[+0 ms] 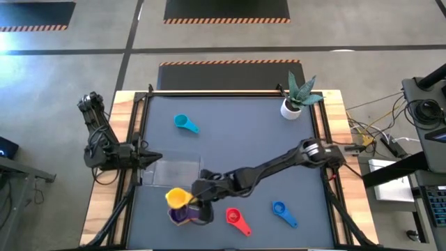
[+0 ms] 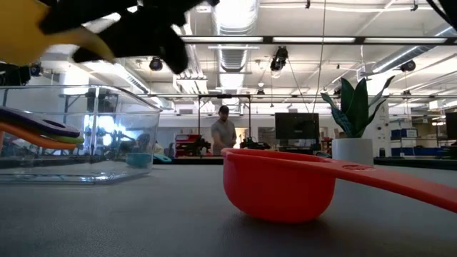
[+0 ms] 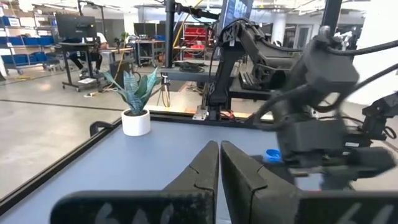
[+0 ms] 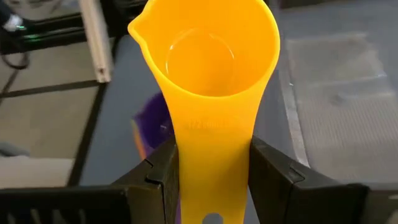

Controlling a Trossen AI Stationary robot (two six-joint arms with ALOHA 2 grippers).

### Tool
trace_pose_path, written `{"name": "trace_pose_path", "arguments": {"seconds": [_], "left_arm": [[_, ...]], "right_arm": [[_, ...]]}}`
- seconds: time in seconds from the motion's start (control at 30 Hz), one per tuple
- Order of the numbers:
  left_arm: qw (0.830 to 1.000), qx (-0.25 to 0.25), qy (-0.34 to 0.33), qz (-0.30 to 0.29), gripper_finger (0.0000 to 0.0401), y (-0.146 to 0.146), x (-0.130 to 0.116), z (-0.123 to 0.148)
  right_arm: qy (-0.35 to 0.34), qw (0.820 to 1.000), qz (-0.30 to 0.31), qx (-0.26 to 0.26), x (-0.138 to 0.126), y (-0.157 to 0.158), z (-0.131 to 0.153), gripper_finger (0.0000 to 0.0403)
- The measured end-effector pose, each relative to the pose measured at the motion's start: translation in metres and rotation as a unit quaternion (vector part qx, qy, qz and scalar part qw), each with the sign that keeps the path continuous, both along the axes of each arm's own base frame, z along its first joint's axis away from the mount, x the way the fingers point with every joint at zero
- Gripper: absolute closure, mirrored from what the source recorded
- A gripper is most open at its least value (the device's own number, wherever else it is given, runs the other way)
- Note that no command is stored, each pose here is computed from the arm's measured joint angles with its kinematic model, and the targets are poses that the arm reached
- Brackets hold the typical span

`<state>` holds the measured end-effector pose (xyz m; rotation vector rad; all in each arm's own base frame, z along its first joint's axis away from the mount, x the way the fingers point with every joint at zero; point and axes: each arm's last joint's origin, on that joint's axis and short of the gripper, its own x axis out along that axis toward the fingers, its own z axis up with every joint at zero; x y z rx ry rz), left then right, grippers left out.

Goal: Nest measuring cups in basket
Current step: Stack the yellow measuring cup on top of the purple measuring cup

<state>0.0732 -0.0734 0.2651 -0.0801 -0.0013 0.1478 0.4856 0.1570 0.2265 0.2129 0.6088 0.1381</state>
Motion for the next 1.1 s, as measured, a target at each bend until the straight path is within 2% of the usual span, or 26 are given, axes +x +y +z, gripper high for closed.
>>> {"name": "trace_pose_path", "arguments": {"seconds": [0.3, 0.43, 0.67, 1.1], "left_arm": [[1.0, -0.01, 0.001, -0.001, 0.0401, 0.0, 0.0, -0.001], [1.0, -0.009, 0.001, -0.001, 0.0401, 0.0, 0.0, -0.001], [1.0, -0.01, 0.001, -0.002, 0.0401, 0.0, 0.0, -0.001], [1.0, -0.003, 0.006, -0.005, 0.0401, -0.003, 0.002, -0.003]], "right_arm": [[0.053, 0.998, 0.031, -0.025, 0.017, 0.019, -0.014, 0.0269], [0.061, 0.997, 0.038, -0.027, 0.019, 0.026, -0.021, 0.0255], [0.07, 0.996, 0.043, -0.03, 0.016, 0.031, -0.022, 0.0265], [0.078, 0.996, 0.028, -0.02, 0.017, 0.03, -0.026, 0.0206]]}}
